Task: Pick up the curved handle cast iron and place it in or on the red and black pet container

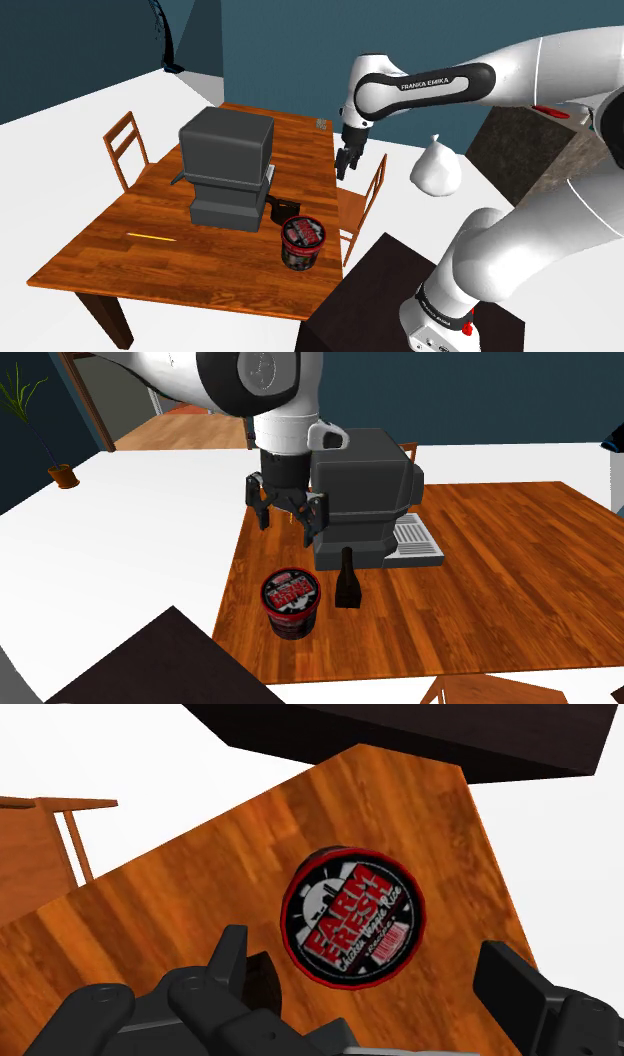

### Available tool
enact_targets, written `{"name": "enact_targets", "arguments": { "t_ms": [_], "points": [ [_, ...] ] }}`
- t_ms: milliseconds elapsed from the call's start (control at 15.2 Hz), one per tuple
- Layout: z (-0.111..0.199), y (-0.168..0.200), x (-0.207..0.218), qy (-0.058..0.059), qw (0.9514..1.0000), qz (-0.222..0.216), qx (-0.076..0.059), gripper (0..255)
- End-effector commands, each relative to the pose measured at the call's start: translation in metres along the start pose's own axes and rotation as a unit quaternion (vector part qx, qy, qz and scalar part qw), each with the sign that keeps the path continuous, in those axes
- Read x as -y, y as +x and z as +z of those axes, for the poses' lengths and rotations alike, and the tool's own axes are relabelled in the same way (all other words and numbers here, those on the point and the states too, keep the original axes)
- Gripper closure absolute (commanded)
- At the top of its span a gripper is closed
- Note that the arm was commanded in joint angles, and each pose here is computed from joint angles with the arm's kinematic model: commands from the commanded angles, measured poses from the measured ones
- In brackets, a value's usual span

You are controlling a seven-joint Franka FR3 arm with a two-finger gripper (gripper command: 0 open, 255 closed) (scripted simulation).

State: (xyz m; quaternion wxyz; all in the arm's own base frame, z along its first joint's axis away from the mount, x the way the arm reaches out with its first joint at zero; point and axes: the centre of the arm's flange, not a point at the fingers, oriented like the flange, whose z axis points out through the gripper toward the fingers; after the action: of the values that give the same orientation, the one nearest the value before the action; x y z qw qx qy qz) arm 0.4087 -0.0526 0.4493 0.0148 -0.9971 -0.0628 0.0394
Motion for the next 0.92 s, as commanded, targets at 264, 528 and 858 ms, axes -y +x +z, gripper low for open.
{"name": "enact_targets", "arguments": {
  "t_ms": [264, 528, 858],
  "points": [
    [0.055, 0.053, -0.017, -0.007, 0.9990, -0.043, -0.002, 0],
    [0.092, 0.089, -0.028, -0.011, 0.9974, -0.071, -0.002, 0],
    [0.137, 0.134, -0.039, -0.016, 0.9942, -0.107, -0.003, 0]
  ]
}}
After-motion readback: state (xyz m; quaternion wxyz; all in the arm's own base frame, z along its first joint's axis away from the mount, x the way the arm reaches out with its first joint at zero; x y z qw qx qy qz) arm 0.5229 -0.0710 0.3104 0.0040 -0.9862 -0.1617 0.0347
